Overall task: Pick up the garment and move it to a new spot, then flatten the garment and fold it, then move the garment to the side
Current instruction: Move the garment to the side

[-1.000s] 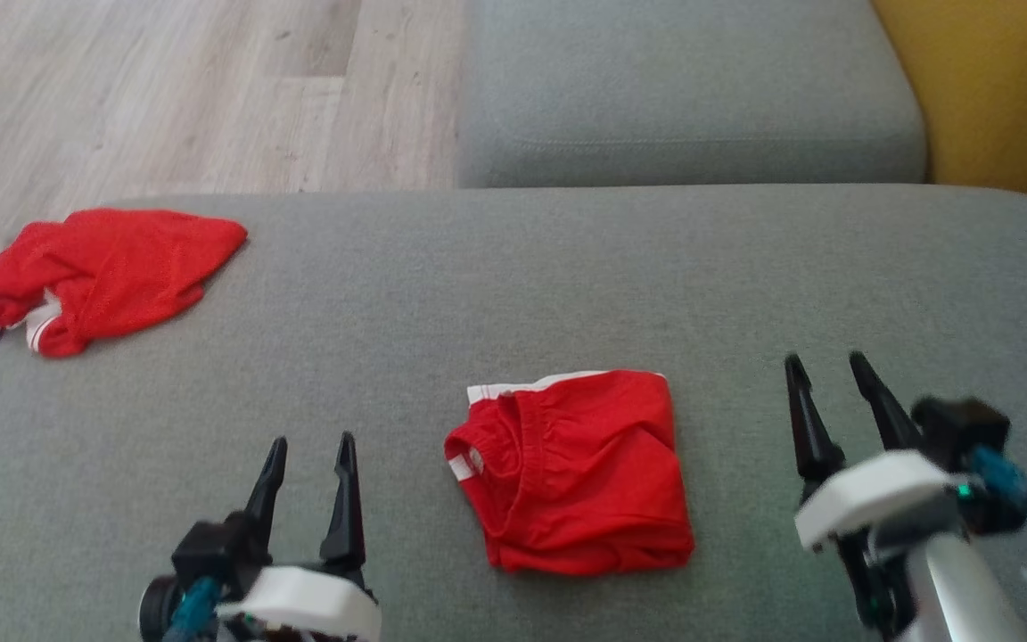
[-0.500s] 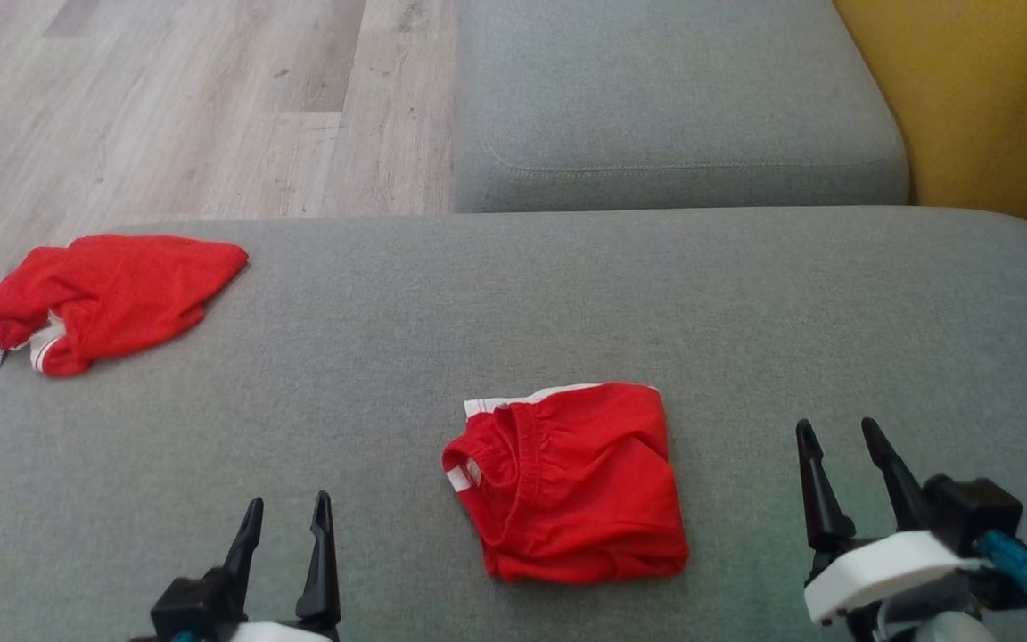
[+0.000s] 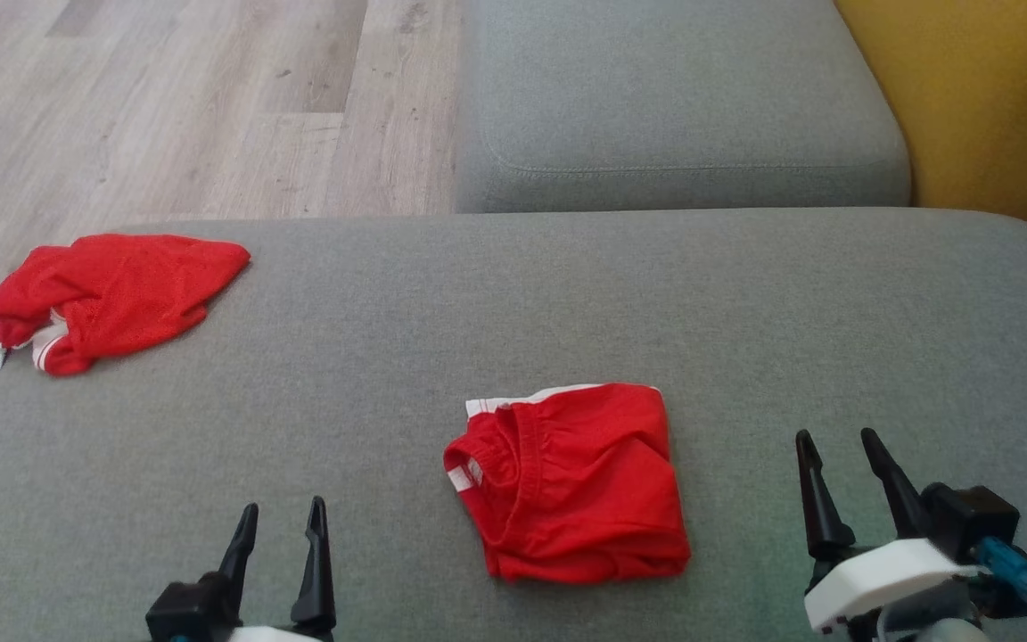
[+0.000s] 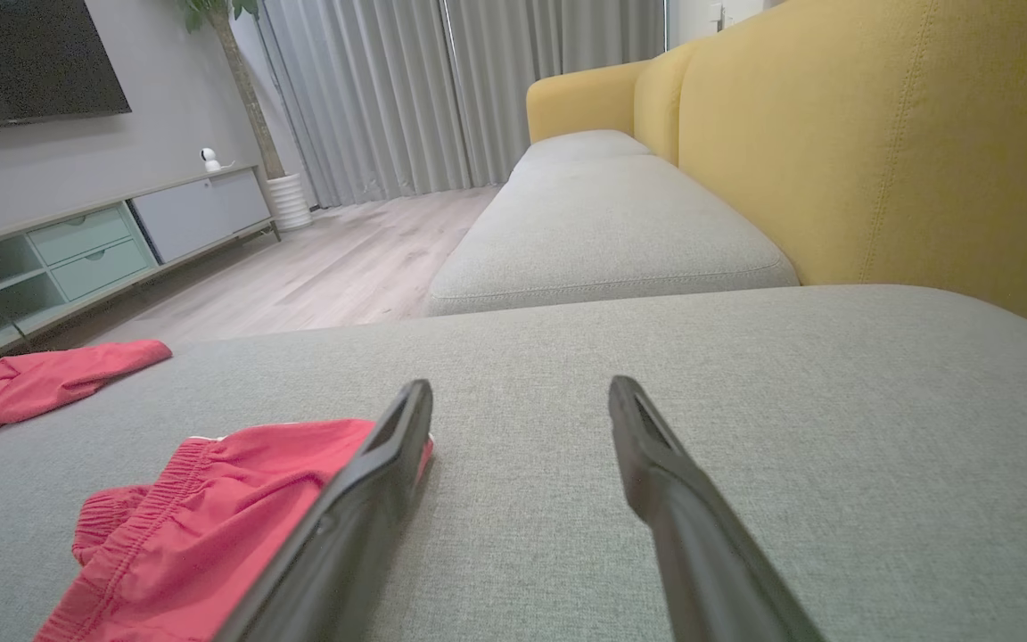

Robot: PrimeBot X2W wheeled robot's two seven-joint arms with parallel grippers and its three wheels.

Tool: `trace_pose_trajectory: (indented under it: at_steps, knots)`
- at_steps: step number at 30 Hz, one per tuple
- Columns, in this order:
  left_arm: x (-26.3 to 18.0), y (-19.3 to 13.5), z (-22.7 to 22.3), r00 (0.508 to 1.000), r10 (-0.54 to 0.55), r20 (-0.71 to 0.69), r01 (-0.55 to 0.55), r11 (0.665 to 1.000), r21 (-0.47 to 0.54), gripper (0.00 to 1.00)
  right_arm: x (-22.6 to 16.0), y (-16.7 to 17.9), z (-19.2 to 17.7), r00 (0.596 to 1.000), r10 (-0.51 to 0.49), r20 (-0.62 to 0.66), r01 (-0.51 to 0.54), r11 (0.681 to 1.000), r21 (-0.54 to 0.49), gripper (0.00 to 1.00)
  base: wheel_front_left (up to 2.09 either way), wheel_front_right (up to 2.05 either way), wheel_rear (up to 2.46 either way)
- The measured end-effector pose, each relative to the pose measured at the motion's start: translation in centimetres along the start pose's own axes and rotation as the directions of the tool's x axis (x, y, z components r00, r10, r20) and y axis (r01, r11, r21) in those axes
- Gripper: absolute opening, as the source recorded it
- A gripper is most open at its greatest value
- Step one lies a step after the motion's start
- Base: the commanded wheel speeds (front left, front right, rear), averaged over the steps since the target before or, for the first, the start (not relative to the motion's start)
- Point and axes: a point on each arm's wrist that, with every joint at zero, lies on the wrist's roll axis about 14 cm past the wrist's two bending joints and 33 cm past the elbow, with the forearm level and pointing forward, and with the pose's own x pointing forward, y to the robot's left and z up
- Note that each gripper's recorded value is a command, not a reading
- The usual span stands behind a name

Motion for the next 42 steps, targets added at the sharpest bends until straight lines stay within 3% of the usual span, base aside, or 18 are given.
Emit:
trace_pose_trajectory:
  at_steps: [10, 17, 24, 33, 36, 38, 39, 40, 42]
  knots:
    - [-0.2, 0.2, -0.4, 1.0, 0.009, -0.015, -0.01, 1.0, -0.004, 1.0, 0.7, 0.2, -1.1, 0.997, 0.011, -0.078, -0.011, 1.0, -0.01, 1.0, 0.0, 0.0, 0.0]
    - [-0.6, 0.6, -0.3, 0.999, 0.029, -0.015, -0.03, 1.0, -0.01, 1.0, 4.5, 2.5, 0.2, 0.987, 0.08, -0.143, -0.086, 0.996, -0.035, 1.0, 0.0, 0.0, 0.0]
    - [-1.6, 2.0, -0.5, 0.996, 0.091, -0.015, -0.091, 0.996, -0.022, 1.0, 6.9, 4.9, -4.2, 0.921, 0.14, -0.364, -0.16, 0.987, -0.025, 1.0, 0.0, 0.0, 0.0]
    - [-3.0, 4.3, -1.0, 0.983, 0.179, -0.029, -0.18, 0.983, -0.039, 1.0, 5.5, 6.5, -11.8, 0.759, 0.172, -0.628, -0.189, 0.981, 0.04, 1.0, 0.0, 0.0, 0.0]
    - [-3.0, 4.5, -1.2, 0.981, 0.189, -0.036, -0.19, 0.981, -0.039, 1.0, 5.8, 6.8, -12.2, 0.739, 0.184, -0.648, -0.183, 0.981, 0.071, 0.98, 0.0, 0.0, 0.0]
    - [-2.9, 4.4, -1.3, 0.982, 0.185, -0.042, -0.187, 0.982, -0.037, 1.0, 6.2, 7.0, -12.1, 0.736, 0.191, -0.649, -0.182, 0.98, 0.082, 0.31, 0.0, 0.0, 0.0]
    - [-2.7, 4.3, -1.4, 0.982, 0.182, -0.046, -0.184, 0.982, -0.037, 1.0, 6.4, 7.1, -12.1, 0.736, 0.193, -0.649, -0.181, 0.98, 0.085, 0.31, 0.0, 0.0, 0.0]
    - [-2.6, 4.2, -1.5, 0.983, 0.178, -0.051, -0.18, 0.983, -0.035, 1.0, 6.6, 7.1, -12.0, 0.738, 0.192, -0.647, -0.18, 0.98, 0.086, 0.05, 0.0, 0.0, 0.0]
    - [-2.1, 3.8, -1.7, 0.985, 0.162, -0.059, -0.164, 0.986, -0.03, 1.0, 7.1, 6.8, -11.7, 0.747, 0.187, -0.638, -0.175, 0.981, 0.083, 0.0, 0.0, 0.0, 0.0]
